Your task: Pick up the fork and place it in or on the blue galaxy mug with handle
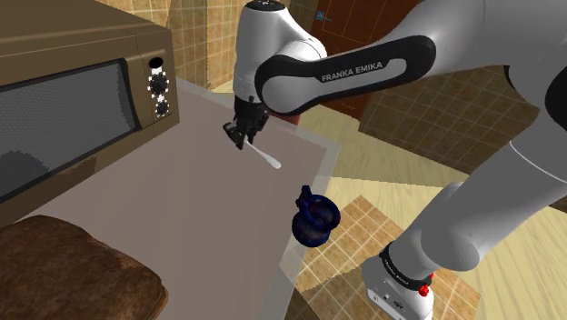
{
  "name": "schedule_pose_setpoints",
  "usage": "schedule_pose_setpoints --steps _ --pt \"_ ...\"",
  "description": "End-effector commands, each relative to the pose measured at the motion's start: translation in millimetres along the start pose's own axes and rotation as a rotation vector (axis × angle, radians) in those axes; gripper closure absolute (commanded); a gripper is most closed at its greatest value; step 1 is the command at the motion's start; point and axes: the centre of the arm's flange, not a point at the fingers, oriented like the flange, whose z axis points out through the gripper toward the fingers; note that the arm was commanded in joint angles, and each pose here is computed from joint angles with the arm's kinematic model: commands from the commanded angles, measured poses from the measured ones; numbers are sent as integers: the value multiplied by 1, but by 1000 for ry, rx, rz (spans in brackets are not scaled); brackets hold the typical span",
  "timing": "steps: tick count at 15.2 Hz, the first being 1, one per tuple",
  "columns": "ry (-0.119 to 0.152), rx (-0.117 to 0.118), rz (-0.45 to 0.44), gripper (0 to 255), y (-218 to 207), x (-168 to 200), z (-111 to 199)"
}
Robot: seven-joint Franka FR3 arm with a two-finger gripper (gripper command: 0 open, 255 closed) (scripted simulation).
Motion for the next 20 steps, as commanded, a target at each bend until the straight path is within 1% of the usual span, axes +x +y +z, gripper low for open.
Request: schedule_pose_setpoints --steps 1,6,20 --pt "0 0 0 255 2 1 -10" --pt "0 0 0 255 5 4 -34" --pt "0 0 0 255 19 -180 -35"
